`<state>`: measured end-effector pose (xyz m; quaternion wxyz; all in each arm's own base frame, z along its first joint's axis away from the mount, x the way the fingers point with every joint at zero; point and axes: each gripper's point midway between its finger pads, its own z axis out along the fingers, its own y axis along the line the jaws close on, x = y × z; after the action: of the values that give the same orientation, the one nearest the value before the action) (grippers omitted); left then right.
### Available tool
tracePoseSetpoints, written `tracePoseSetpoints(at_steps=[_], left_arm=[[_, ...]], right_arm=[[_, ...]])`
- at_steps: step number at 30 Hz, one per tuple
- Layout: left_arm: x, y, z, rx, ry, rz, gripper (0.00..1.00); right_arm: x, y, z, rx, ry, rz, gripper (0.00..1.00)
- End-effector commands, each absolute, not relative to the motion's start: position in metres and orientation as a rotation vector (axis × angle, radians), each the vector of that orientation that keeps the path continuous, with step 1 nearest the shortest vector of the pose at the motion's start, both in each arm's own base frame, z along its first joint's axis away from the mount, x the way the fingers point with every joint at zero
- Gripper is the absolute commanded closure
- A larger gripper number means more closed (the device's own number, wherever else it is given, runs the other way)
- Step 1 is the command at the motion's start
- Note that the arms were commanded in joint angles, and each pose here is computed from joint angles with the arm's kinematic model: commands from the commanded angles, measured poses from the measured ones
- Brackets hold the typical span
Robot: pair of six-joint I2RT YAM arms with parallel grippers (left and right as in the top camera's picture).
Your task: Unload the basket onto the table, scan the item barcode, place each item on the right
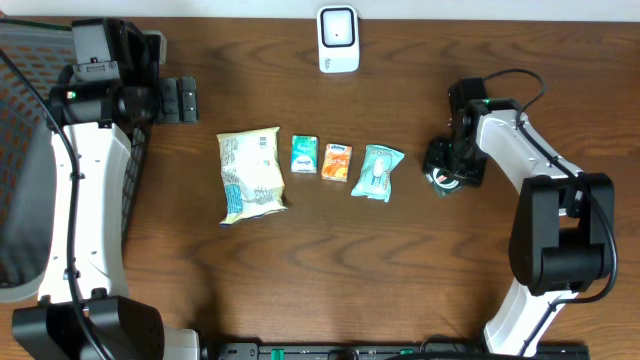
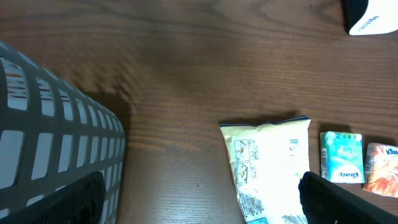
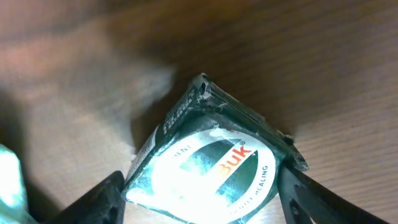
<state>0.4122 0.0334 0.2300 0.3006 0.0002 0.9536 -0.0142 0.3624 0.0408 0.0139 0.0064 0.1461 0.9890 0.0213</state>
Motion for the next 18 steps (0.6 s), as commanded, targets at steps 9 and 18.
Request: tracePoseSetpoints(at_steps=[9,18], left_arm=[[0.414,0.034,0.234,0.018,2.523,-0.025,0.02],[0.414,0.034,0.234,0.018,2.523,-0.025,0.02]], right_arm=[[0.386,0.050,-0.004,-0.581,2.967,0.078,0.18],[0.417,0.079,0.005,-0.597,2.800,0.232,0.20]])
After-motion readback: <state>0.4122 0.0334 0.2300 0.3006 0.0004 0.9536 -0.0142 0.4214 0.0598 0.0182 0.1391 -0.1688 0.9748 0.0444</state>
